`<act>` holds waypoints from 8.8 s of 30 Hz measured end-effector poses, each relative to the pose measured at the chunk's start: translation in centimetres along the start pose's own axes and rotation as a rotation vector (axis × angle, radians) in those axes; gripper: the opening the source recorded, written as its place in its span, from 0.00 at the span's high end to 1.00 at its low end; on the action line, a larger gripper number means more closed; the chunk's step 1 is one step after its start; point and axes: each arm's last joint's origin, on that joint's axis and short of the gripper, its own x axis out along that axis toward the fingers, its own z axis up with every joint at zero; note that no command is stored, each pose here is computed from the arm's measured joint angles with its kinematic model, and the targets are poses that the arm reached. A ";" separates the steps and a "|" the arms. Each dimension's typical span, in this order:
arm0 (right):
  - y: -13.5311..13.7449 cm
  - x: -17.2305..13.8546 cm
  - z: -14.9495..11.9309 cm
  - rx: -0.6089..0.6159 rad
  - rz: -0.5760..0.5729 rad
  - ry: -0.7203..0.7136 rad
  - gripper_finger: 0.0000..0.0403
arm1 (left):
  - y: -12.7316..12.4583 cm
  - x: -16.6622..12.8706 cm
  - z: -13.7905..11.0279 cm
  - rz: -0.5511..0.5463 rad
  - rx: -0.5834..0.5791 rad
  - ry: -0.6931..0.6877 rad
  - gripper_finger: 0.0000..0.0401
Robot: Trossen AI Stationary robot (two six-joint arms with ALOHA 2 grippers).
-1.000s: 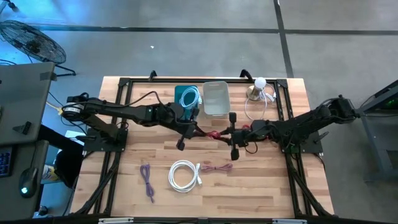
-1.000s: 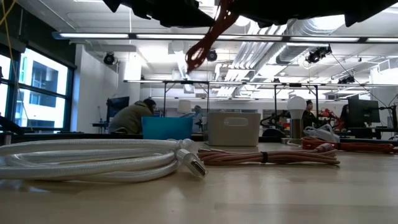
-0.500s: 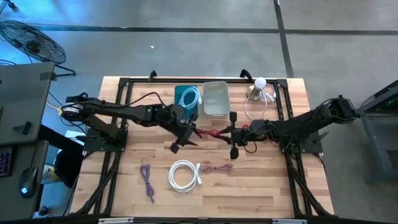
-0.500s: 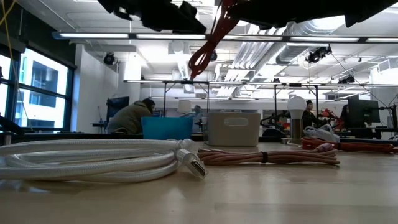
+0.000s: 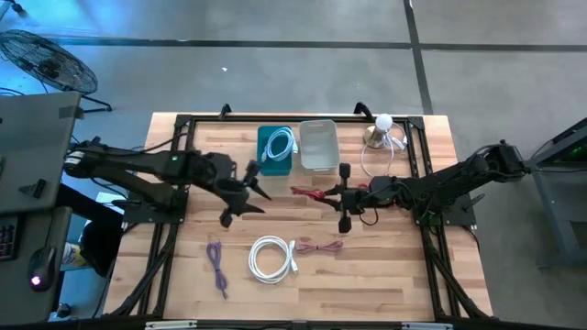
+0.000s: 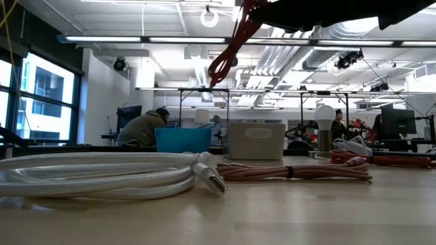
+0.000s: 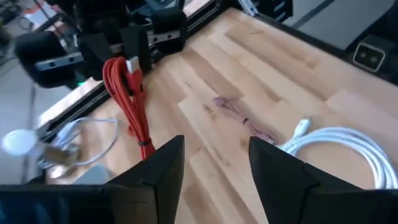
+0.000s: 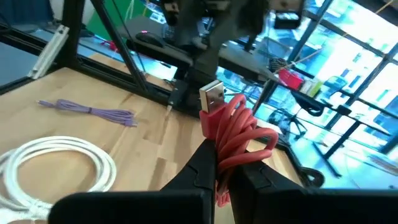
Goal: Pick & Place USB Port
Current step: Put the left orange charger cable into the gray bin, then put the orange charger cable into the gray bin
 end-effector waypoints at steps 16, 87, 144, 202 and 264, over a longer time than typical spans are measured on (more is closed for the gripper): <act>-7.3 -1.9 -0.3 0.058 -0.277 0.070 0.97 | -4.4 0.8 0.6 0.029 0.072 0.207 0.56; -16.0 0.7 -10.5 0.320 -0.306 0.342 0.97 | -8.7 -8.2 -9.3 0.297 0.038 -0.257 0.56; -15.6 1.4 -13.6 0.378 -0.393 0.488 0.38 | -9.0 -6.6 -9.6 0.282 0.065 -0.136 0.56; -7.2 2.8 -3.5 -0.066 -0.307 0.670 0.50 | -9.1 -4.5 -10.1 0.315 0.072 0.039 0.56; -3.4 -12.3 -6.8 0.388 -0.202 0.463 0.50 | -8.2 -3.4 -8.6 0.488 0.120 0.005 0.56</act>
